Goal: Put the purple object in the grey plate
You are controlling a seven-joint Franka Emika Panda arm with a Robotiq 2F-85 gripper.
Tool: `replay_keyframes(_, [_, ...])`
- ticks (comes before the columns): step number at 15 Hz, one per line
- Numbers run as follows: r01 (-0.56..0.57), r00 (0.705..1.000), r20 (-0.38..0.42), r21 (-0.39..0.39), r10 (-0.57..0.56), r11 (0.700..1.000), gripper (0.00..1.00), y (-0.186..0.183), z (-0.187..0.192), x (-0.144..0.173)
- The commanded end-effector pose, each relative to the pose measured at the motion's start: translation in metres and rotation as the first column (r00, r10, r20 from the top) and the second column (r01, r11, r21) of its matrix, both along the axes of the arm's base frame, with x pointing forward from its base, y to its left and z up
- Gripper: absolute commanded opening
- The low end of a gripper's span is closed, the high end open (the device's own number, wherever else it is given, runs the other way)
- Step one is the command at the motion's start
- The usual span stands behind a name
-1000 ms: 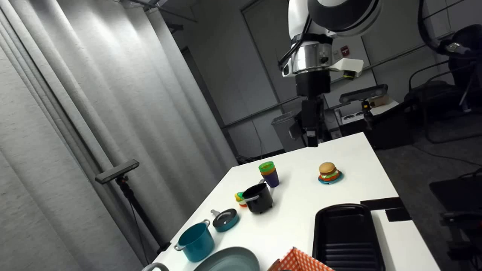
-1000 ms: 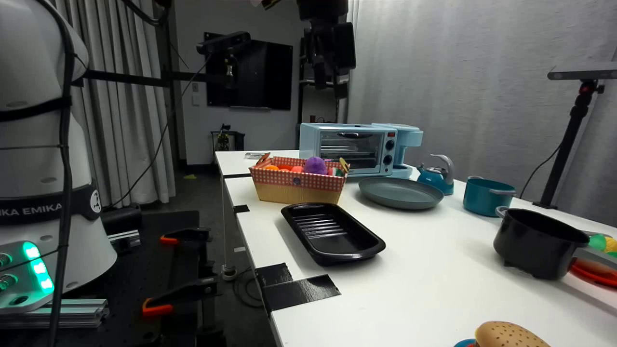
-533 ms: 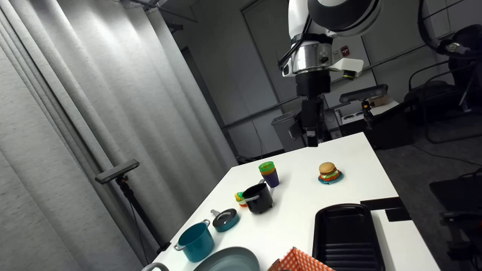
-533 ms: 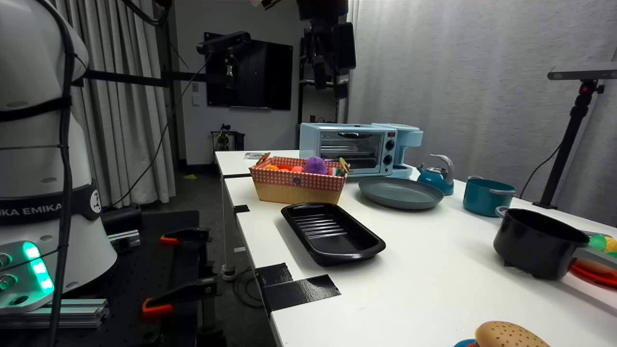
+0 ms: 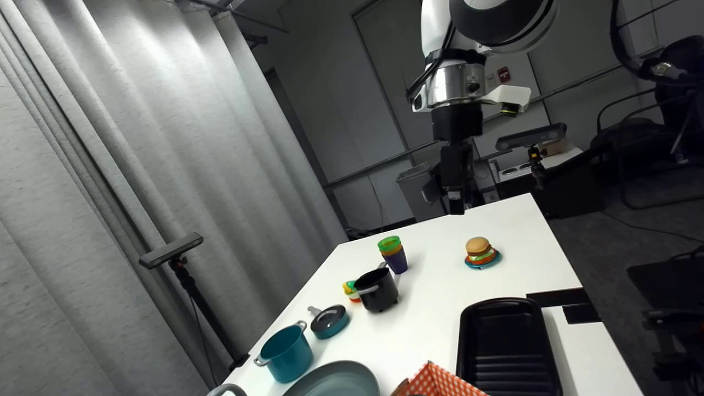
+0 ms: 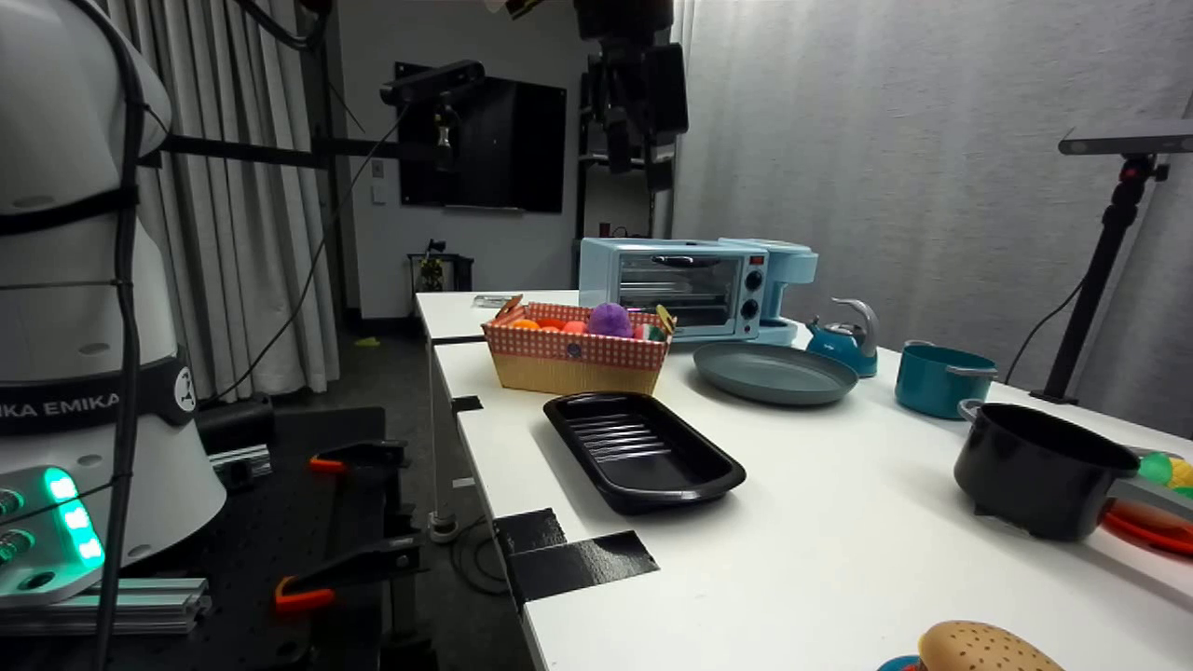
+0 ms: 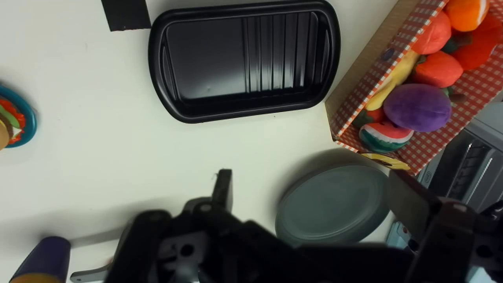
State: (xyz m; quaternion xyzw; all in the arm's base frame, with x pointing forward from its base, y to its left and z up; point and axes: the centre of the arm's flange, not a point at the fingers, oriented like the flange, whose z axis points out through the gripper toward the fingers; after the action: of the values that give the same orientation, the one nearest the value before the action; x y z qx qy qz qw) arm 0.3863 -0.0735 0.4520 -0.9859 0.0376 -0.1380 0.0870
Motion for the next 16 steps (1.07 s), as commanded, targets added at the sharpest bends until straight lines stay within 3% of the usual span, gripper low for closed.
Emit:
replay_keyframes(1, [0.000, 1.000, 0.000, 0.000, 0.000, 1.000, 1.00, 0.000, 0.000, 0.000])
replay_keyframes(16, [-0.023, 0.999, -0.035, -0.010, 0.023, 1.000, 1.00, 0.012, -0.001, 0.000])
